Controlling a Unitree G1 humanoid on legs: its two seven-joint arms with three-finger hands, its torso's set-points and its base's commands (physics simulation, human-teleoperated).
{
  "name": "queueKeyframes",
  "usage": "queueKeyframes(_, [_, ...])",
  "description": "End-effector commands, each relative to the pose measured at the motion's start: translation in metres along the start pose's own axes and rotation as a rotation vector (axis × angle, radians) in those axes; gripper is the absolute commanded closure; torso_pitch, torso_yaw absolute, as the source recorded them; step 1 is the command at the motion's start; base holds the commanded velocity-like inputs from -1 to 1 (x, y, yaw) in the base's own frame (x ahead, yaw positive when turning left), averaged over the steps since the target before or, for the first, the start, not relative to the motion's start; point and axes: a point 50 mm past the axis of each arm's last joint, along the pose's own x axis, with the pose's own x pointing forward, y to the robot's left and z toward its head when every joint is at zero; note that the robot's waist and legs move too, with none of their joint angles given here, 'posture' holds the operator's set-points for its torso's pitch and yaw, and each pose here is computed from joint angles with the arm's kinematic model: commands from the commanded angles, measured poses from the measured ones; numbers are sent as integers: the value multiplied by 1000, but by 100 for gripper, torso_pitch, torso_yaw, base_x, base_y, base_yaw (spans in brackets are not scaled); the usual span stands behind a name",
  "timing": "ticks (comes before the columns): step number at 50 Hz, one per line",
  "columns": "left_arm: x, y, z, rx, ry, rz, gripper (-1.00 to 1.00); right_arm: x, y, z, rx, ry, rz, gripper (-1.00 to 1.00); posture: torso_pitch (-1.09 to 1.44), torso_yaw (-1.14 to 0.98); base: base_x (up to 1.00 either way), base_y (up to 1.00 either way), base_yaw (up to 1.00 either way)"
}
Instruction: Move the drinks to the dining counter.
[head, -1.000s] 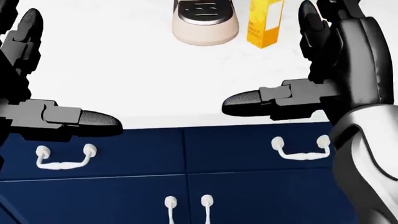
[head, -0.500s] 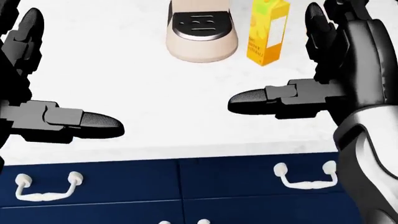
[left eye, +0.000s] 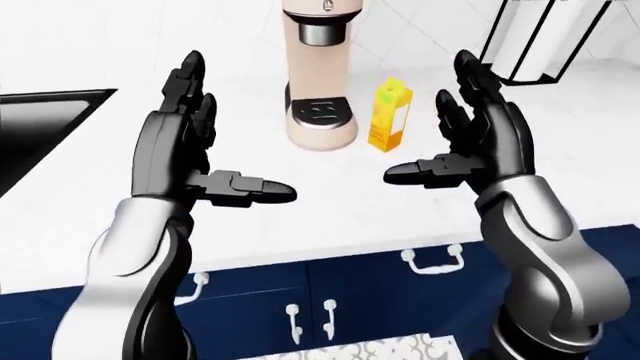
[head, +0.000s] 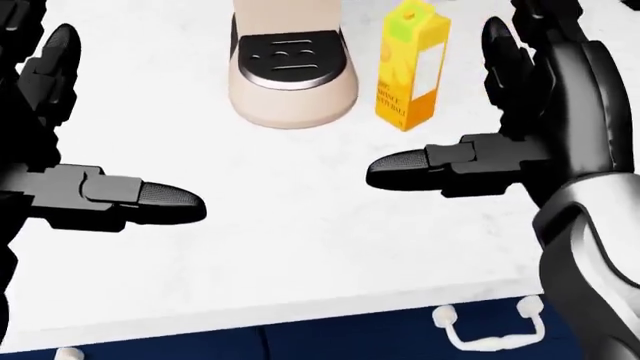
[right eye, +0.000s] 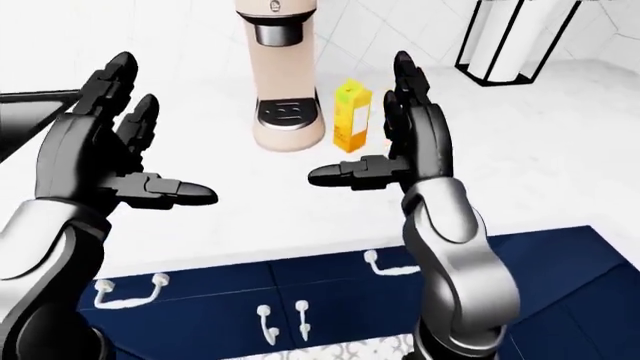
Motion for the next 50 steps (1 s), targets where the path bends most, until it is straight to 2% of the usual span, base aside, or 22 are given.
queueKeyframes(1, [-3,3,16,11,-103,25,-100,-4,3,19,3,-112,17,-100,0,0,0,0,-67])
queueKeyframes(15, [-4,5,16,7,-104,28,-100,1,7,18,-25,-108,21,-100,0,0,0,-1,-11])
queueKeyframes(36, [-4,5,17,8,-106,26,-100,0,7,22,-22,-110,10,-100,0,0,18,-12,0])
queueKeyframes(50, [-7,6,17,4,-109,28,-100,23,13,16,-77,-62,-1,-100,0,0,0,0,0])
